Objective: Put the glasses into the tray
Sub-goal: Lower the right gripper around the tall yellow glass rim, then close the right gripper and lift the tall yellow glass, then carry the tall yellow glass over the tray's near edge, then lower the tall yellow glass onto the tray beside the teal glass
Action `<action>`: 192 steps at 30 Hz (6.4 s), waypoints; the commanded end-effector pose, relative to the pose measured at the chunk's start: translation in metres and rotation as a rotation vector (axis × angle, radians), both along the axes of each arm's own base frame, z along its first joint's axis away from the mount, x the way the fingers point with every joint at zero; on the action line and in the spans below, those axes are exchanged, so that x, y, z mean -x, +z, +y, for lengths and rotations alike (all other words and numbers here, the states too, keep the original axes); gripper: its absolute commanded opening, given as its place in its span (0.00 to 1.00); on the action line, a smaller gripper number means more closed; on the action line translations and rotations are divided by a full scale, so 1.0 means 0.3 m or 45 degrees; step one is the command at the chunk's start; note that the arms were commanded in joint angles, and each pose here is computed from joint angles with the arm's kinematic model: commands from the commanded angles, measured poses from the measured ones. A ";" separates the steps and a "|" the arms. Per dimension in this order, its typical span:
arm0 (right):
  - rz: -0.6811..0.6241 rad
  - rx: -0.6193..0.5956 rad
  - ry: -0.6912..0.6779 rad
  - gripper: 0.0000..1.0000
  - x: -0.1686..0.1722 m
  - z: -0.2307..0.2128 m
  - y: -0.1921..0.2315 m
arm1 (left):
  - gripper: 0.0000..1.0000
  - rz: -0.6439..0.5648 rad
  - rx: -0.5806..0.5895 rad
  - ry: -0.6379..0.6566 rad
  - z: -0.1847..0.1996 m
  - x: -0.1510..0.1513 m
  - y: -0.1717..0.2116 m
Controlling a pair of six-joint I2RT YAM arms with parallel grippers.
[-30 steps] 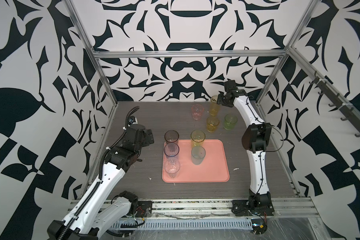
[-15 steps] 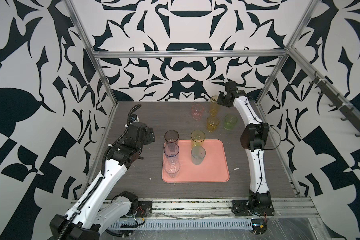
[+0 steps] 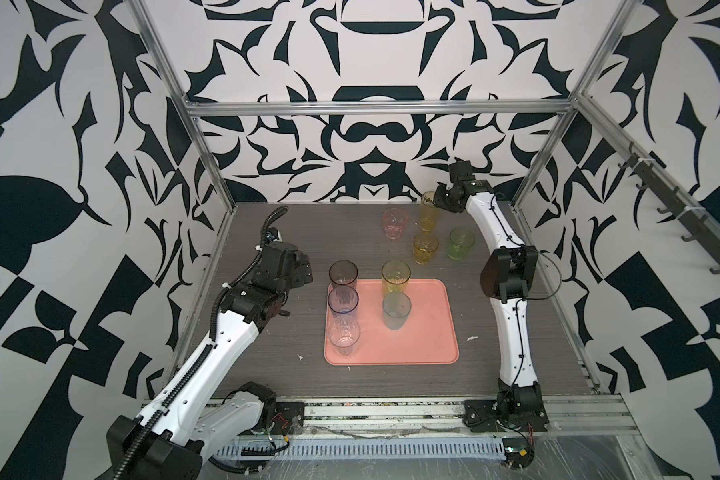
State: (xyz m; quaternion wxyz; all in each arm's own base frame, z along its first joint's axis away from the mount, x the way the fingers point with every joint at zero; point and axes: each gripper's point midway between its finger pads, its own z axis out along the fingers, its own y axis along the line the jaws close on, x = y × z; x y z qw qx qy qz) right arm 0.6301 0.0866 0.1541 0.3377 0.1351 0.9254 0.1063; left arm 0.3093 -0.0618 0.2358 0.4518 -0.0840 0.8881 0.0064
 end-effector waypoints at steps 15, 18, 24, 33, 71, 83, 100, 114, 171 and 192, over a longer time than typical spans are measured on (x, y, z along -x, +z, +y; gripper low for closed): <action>-0.042 -0.069 -0.005 0.16 -0.019 0.020 0.043 | 0.99 -0.036 0.027 -0.005 -0.011 -0.016 0.029; -0.041 -0.071 0.000 0.09 -0.015 0.021 0.050 | 1.00 -0.036 0.037 -0.007 -0.014 -0.017 0.027; -0.035 -0.077 0.003 0.01 0.005 0.022 0.079 | 0.99 -0.016 0.054 -0.015 -0.022 -0.012 0.013; -0.039 -0.072 0.019 0.00 0.078 0.016 0.200 | 0.99 -0.031 0.103 -0.024 -0.029 0.002 0.015; -0.006 0.292 0.112 0.00 0.854 0.018 0.552 | 1.00 -0.125 0.270 -0.062 0.009 0.190 0.086; 0.072 0.237 0.163 0.00 1.119 0.012 0.441 | 1.00 -0.103 0.264 -0.087 0.003 0.198 0.069; 0.239 0.281 0.257 0.00 1.342 0.048 0.286 | 0.99 -0.063 0.250 -0.092 -0.005 0.188 0.036; 0.347 0.346 0.313 0.00 1.444 0.107 0.184 | 0.99 -0.046 0.249 -0.092 -0.007 0.190 0.012; 0.497 0.395 0.571 0.09 1.519 0.505 -0.085 | 1.00 -0.043 0.262 -0.093 -0.008 0.197 0.002; 0.396 0.414 0.592 0.48 1.489 0.496 0.045 | 1.00 -0.047 0.253 -0.087 -0.003 0.198 0.011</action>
